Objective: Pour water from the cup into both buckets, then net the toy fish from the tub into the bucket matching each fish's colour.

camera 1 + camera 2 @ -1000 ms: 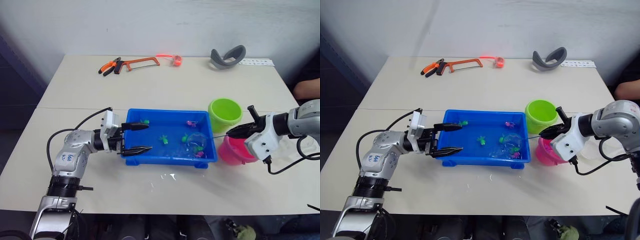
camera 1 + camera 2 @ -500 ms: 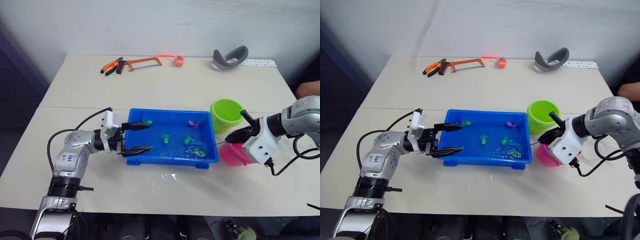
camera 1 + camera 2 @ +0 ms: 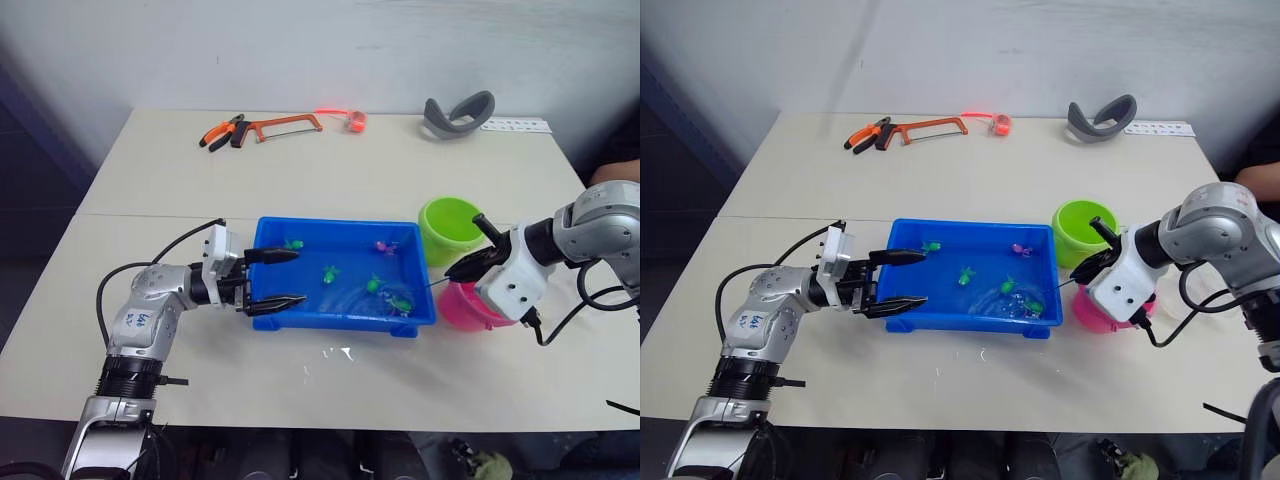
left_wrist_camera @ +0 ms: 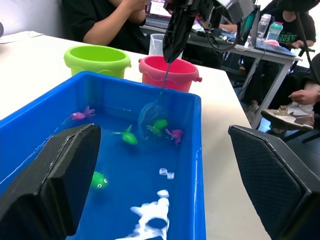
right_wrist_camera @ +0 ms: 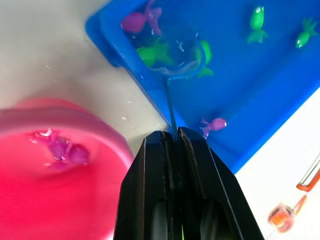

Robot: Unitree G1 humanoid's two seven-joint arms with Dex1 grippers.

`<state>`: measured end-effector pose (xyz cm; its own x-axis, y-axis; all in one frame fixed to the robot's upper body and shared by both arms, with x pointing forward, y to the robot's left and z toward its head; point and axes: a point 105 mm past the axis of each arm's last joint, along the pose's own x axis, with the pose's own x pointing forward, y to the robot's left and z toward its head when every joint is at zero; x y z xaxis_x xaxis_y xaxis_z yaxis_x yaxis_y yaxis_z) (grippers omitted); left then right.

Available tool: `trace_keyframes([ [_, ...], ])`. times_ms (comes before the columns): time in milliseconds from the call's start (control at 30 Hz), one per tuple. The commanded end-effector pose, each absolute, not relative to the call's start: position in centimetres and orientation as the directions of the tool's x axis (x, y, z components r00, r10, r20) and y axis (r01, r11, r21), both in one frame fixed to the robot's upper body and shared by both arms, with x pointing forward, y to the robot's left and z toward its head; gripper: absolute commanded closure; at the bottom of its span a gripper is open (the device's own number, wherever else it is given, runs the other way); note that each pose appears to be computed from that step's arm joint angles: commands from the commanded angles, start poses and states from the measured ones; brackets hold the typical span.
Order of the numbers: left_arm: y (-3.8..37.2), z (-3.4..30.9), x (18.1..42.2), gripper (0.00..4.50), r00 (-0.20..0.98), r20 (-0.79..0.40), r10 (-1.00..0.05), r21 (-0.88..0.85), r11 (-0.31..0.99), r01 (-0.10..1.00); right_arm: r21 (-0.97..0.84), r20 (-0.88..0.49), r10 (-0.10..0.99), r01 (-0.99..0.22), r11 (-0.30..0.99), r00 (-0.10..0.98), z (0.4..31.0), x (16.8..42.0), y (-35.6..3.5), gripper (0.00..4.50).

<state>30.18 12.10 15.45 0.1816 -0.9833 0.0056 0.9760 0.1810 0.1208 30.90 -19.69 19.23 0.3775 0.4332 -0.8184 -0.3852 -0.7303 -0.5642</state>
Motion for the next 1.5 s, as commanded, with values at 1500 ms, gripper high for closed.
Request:
trace_keyframes([
  [1500, 12.3, 16.4, 30.1, 0.05, 0.173, 0.021, -0.985, 0.156, 0.174, 0.972, -0.393, -0.568, 0.718, -0.899, 0.194, 0.403, 20.5, 30.3, -21.8, 4.50],
])
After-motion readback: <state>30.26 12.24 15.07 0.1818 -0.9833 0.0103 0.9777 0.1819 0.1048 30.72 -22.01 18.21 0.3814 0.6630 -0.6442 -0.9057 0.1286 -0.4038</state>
